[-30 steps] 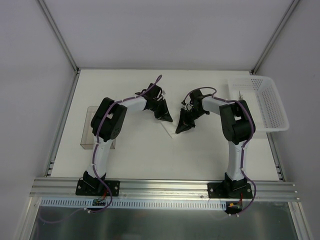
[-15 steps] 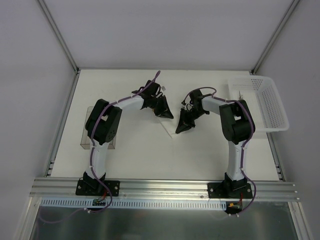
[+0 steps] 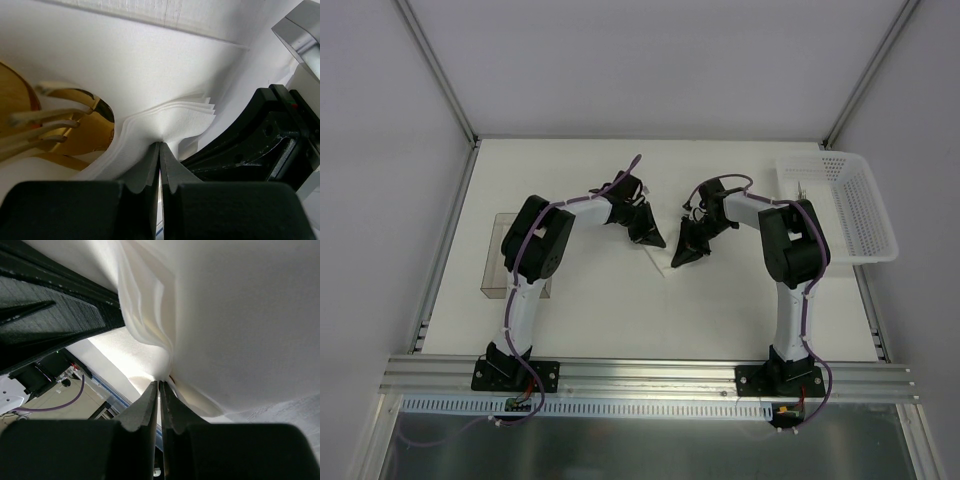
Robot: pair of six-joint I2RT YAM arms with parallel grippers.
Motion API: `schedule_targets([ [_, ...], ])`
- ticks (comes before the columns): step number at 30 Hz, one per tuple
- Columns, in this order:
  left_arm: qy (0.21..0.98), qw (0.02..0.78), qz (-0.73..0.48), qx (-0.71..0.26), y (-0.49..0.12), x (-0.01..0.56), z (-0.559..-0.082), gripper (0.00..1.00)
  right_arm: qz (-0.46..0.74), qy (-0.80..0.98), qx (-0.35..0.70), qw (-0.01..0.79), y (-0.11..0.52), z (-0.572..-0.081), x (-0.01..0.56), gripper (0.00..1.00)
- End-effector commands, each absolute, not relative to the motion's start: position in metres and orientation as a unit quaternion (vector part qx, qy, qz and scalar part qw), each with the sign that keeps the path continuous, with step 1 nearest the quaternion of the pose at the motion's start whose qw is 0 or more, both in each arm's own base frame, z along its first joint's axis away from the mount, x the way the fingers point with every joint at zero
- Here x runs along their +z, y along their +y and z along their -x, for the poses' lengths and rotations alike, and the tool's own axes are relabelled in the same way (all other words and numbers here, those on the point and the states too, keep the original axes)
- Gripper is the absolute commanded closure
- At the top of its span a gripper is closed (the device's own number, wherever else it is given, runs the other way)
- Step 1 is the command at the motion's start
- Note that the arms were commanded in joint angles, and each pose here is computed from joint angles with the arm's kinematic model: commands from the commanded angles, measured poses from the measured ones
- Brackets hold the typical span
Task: Place the utensils on the paper napkin and roll it up
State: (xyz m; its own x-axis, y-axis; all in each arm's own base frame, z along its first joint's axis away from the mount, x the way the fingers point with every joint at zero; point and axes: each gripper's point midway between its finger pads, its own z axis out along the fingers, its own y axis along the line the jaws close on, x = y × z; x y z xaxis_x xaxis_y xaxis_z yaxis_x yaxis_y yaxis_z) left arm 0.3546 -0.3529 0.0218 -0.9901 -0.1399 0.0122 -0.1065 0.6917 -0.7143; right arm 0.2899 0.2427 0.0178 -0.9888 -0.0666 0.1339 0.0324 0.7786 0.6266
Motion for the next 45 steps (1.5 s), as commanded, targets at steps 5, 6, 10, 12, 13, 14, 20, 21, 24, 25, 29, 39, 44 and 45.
schedule_targets([
  [5, 0.922, 0.036, 0.04, -0.383, -0.35, 0.021, -0.349, 1.0, -0.001, -0.955, -0.282, 0.089, 0.229, -0.285, -0.005, 0.89],
  [6, 0.922, 0.033, 0.039, -0.384, -0.35, 0.018, -0.349, 1.0, -0.004, -0.953, -0.291, 0.085, 0.231, -0.287, -0.002, 0.89],
  [10, 0.919, 0.003, 0.032, -0.392, -0.352, 0.006, -0.339, 1.0, 0.002, -0.933, -0.358, 0.037, 0.246, -0.308, 0.026, 0.85],
  [12, 0.92, 0.0, 0.029, -0.391, -0.351, 0.003, -0.336, 1.0, 0.013, -0.918, -0.396, 0.016, 0.254, -0.321, 0.047, 0.82],
  [13, 0.92, -0.002, 0.028, -0.39, -0.35, 0.002, -0.335, 1.0, 0.006, -0.911, -0.412, -0.013, 0.258, -0.334, 0.061, 0.82],
  [14, 0.921, -0.002, 0.025, -0.388, -0.348, 0.0, -0.333, 1.0, 0.008, -0.905, -0.424, -0.023, 0.26, -0.34, 0.068, 0.8],
  [20, 0.916, -0.003, -0.003, -0.402, -0.351, 0.004, -0.329, 1.0, 0.008, -0.895, -0.443, -0.049, 0.27, -0.367, 0.084, 0.79],
  [21, 0.914, -0.006, -0.007, -0.405, -0.351, 0.004, -0.329, 1.0, 0.009, -0.896, -0.441, -0.048, 0.27, -0.368, 0.081, 0.8],
  [24, 0.914, -0.006, -0.008, -0.406, -0.351, 0.005, -0.329, 1.0, 0.016, -0.9, -0.434, -0.037, 0.269, -0.367, 0.068, 0.8],
  [25, 0.913, -0.006, -0.008, -0.407, -0.352, 0.006, -0.329, 1.0, 0.016, -0.9, -0.434, -0.034, 0.269, -0.365, 0.066, 0.8],
  [29, 0.913, -0.011, -0.003, -0.408, -0.352, 0.004, -0.33, 1.0, 0.016, -0.903, -0.428, -0.018, 0.267, -0.351, 0.056, 0.81],
  [39, 0.909, -0.014, -0.011, -0.417, -0.354, 0.005, -0.332, 1.0, 0.016, -0.911, -0.412, -0.004, 0.262, -0.333, 0.038, 0.82],
  [44, 0.908, -0.016, -0.006, -0.418, -0.356, 0.004, -0.334, 1.0, -0.008, -0.906, -0.423, -0.017, 0.261, -0.327, 0.051, 0.82],
  [45, 0.909, -0.017, -0.005, -0.417, -0.356, 0.003, -0.334, 1.0, -0.009, -0.905, -0.424, -0.014, 0.261, -0.324, 0.051, 0.83],
])
